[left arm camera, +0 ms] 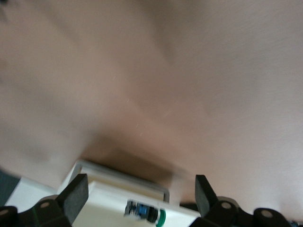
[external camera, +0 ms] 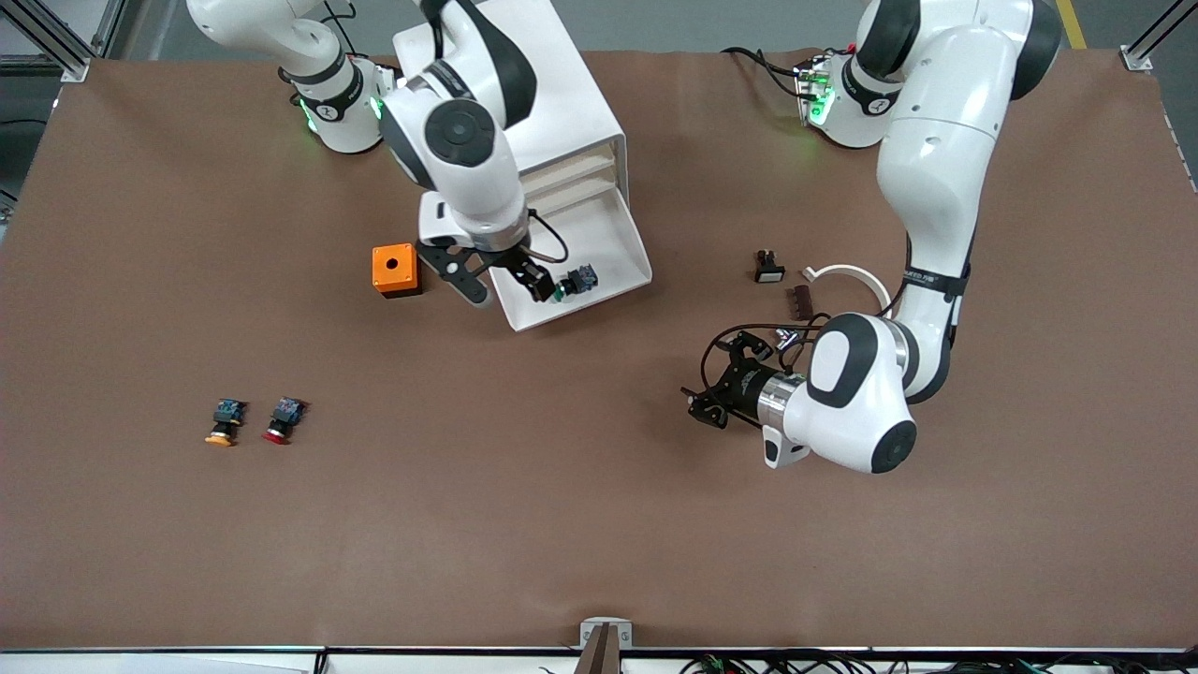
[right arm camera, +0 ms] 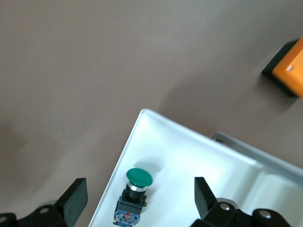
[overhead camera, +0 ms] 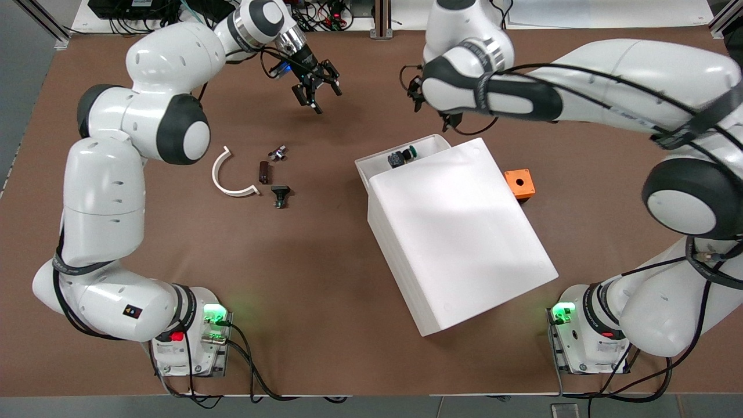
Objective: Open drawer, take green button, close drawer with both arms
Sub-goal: 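Grasp the green push button in the drawer with the right gripper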
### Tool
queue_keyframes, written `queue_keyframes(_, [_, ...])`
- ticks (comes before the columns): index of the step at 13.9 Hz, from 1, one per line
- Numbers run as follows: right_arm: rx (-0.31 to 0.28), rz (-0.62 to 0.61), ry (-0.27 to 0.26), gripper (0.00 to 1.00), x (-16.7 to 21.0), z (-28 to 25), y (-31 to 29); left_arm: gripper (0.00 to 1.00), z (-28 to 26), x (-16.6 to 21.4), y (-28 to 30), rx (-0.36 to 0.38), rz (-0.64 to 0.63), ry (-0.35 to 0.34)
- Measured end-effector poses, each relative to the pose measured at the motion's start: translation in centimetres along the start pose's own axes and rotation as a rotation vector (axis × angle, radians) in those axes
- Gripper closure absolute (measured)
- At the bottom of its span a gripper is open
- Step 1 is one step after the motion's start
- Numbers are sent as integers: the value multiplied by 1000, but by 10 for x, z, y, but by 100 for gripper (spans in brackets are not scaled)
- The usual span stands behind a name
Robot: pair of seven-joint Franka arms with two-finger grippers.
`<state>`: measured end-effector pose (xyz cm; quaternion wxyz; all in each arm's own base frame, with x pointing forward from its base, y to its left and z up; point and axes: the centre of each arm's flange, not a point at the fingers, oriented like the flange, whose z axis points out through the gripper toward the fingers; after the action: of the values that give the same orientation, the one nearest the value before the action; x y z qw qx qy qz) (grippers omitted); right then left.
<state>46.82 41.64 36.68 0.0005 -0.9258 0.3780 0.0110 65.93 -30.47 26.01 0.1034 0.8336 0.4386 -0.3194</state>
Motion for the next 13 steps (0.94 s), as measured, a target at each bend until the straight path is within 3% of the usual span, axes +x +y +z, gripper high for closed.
queue_keyframes(3, [2, 52, 13, 0, -23, 37, -10, 0, -19, -40, 15, -84, 64, 149])
queue_keyframes(7, [7, 112, 20, 0, -43, 59, -15, 0, -38, -52, 30, -223, 163, 243])
queue_keyframes(10, [1, 134, 23, 0, -62, 71, -16, 0, -41, -52, 32, -226, 267, 293])
queue_keyframes(13, [-6, 148, 25, 1, -69, 77, -16, 0, -37, -53, 31, -168, 336, 378])
